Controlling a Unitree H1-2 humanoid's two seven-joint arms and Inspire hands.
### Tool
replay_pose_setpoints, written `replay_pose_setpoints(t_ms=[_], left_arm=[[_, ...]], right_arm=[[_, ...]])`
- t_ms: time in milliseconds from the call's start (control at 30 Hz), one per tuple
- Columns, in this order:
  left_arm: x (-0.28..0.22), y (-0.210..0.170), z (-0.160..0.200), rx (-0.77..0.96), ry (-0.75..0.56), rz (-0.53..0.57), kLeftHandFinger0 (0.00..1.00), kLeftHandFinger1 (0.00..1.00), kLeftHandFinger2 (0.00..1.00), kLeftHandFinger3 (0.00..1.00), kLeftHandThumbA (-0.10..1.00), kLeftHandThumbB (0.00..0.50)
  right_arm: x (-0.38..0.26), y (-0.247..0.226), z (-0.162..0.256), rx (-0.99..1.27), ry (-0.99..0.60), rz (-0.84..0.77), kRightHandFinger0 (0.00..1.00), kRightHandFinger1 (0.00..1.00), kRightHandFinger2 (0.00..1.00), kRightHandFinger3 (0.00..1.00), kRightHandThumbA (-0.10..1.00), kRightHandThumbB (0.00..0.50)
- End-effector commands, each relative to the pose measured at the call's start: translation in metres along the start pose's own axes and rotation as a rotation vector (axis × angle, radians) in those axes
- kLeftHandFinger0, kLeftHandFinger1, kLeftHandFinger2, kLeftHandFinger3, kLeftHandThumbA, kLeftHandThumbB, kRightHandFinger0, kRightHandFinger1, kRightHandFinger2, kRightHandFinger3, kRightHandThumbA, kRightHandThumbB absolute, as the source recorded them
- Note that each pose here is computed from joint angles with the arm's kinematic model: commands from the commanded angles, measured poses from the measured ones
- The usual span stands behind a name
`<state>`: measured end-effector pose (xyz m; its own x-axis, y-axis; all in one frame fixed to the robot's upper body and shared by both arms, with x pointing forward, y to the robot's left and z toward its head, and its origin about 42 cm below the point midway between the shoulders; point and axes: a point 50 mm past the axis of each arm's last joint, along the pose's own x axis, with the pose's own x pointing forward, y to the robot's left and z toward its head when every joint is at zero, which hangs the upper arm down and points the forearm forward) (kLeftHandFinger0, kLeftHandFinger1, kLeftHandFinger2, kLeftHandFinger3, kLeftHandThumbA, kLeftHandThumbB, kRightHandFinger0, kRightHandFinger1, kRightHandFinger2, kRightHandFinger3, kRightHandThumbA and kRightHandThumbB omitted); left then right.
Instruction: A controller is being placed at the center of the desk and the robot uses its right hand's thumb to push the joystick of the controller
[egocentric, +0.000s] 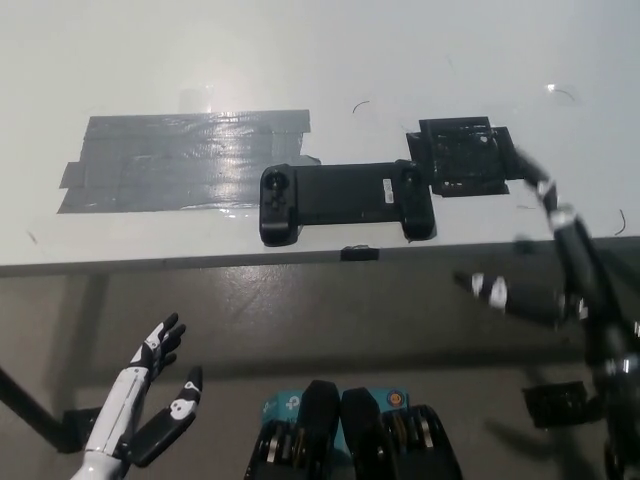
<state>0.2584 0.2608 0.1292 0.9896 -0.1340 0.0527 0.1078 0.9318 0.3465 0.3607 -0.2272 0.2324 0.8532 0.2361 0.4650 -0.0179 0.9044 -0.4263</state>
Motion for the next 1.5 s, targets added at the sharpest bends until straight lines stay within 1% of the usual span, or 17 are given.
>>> replay_pose_setpoints(t_ms=[0, 100, 233, 300, 333, 467, 533, 600, 833, 867, 900, 1033, 1067, 1133, 1267, 1400, 1467], left_arm=[[0.003, 0.003, 0.012, 0.017, -0.058, -0.001, 1.0, 1.0, 1.0, 1.0, 0.5, 0.1], [0.003, 0.005, 0.012, 0.016, -0.059, 0.005, 1.0, 1.0, 1.0, 1.0, 0.51, 0.107], [0.005, 0.007, 0.016, 0.011, -0.061, 0.004, 1.0, 1.0, 1.0, 1.0, 0.5, 0.097], [0.005, 0.007, 0.015, 0.008, -0.062, 0.006, 1.0, 1.0, 1.0, 1.0, 0.5, 0.098], [0.003, 0.007, 0.015, 0.009, -0.061, 0.007, 1.0, 1.0, 1.0, 1.0, 0.49, 0.097], [0.004, 0.008, 0.015, 0.011, -0.063, 0.01, 1.0, 1.0, 1.0, 1.0, 0.5, 0.092], [0.007, 0.008, 0.016, 0.008, -0.067, 0.006, 1.0, 1.0, 1.0, 1.0, 0.49, 0.093], [0.008, 0.008, 0.017, 0.005, -0.074, 0.004, 1.0, 1.0, 1.0, 1.0, 0.48, 0.091], [0.022, 0.012, 0.024, 0.021, -0.094, 0.003, 1.0, 1.0, 1.0, 1.0, 0.51, 0.096], [0.021, 0.01, 0.024, 0.022, -0.094, 0.005, 1.0, 1.0, 1.0, 1.0, 0.51, 0.098], [0.02, 0.009, 0.023, 0.012, -0.095, 0.004, 1.0, 1.0, 1.0, 1.0, 0.49, 0.095], [0.018, 0.006, 0.024, 0.009, -0.092, 0.001, 1.0, 1.0, 1.0, 1.0, 0.48, 0.09], [0.018, 0.006, 0.024, 0.009, -0.091, 0.001, 1.0, 1.0, 1.0, 1.0, 0.48, 0.09], [0.019, 0.008, 0.026, 0.01, -0.094, 0.002, 1.0, 1.0, 1.0, 1.0, 0.47, 0.09], [0.022, 0.009, 0.029, 0.014, -0.099, 0.002, 1.0, 1.0, 1.0, 1.0, 0.46, 0.089], [0.023, 0.01, 0.03, 0.011, -0.098, 0.006, 1.0, 1.0, 1.0, 1.0, 0.44, 0.089], [0.024, 0.01, 0.03, 0.01, -0.097, 0.003, 1.0, 1.0, 1.0, 1.0, 0.43, 0.085]], right_arm=[[0.04, -0.023, 0.009, -0.028, -0.006, -0.043, 1.0, 1.0, 1.0, 1.0, 1.0, 0.326], [0.07, -0.023, 0.005, -0.005, 0.025, -0.025, 1.0, 1.0, 1.0, 1.0, 1.0, 0.325], [0.101, -0.023, -0.004, -0.027, 0.082, -0.01, 1.0, 1.0, 1.0, 1.0, 1.0, 0.365], [0.117, -0.022, -0.007, -0.018, 0.101, 0.006, 1.0, 1.0, 1.0, 1.0, 1.0, 0.365], [0.124, -0.02, -0.01, -0.012, 0.119, 0.02, 1.0, 1.0, 1.0, 1.0, 1.0, 0.353], [0.145, -0.017, -0.013, -0.005, 0.18, 0.05, 1.0, 1.0, 1.0, 1.0, 1.0, 0.357], [0.156, -0.016, -0.013, 0.001, 0.204, 0.066, 1.0, 1.0, 1.0, 1.0, 0.99, 0.377], [0.165, -0.013, -0.016, -0.004, 0.24, 0.091, 1.0, 1.0, 1.0, 1.0, 1.0, 0.425], [0.192, -0.011, -0.018, -0.04, 0.272, 0.126, 1.0, 1.0, 1.0, 1.0, 1.0, 0.43], [0.192, -0.011, -0.019, -0.048, 0.283, 0.133, 1.0, 1.0, 1.0, 1.0, 1.0, 0.433], [0.192, -0.01, -0.02, -0.045, 0.294, 0.136, 1.0, 1.0, 1.0, 1.0, 1.0, 0.452], [0.196, -0.005, -0.025, -0.085, 0.317, 0.151, 1.0, 1.0, 1.0, 1.0, 1.0, 0.438], [0.196, -0.002, -0.026, -0.083, 0.327, 0.157, 1.0, 1.0, 1.0, 1.0, 1.0, 0.419], [0.198, 0.002, -0.028, -0.077, 0.334, 0.161, 1.0, 1.0, 1.0, 1.0, 1.0, 0.407], [0.198, 0.006, -0.034, -0.051, 0.37, 0.159, 1.0, 1.0, 1.0, 1.0, 1.0, 0.406], [0.2, 0.01, -0.036, -0.037, 0.383, 0.169, 1.0, 1.0, 1.0, 1.0, 1.0, 0.388], [0.201, 0.011, -0.037, -0.044, 0.383, 0.173, 1.0, 1.0, 1.0, 1.0, 1.0, 0.387]])
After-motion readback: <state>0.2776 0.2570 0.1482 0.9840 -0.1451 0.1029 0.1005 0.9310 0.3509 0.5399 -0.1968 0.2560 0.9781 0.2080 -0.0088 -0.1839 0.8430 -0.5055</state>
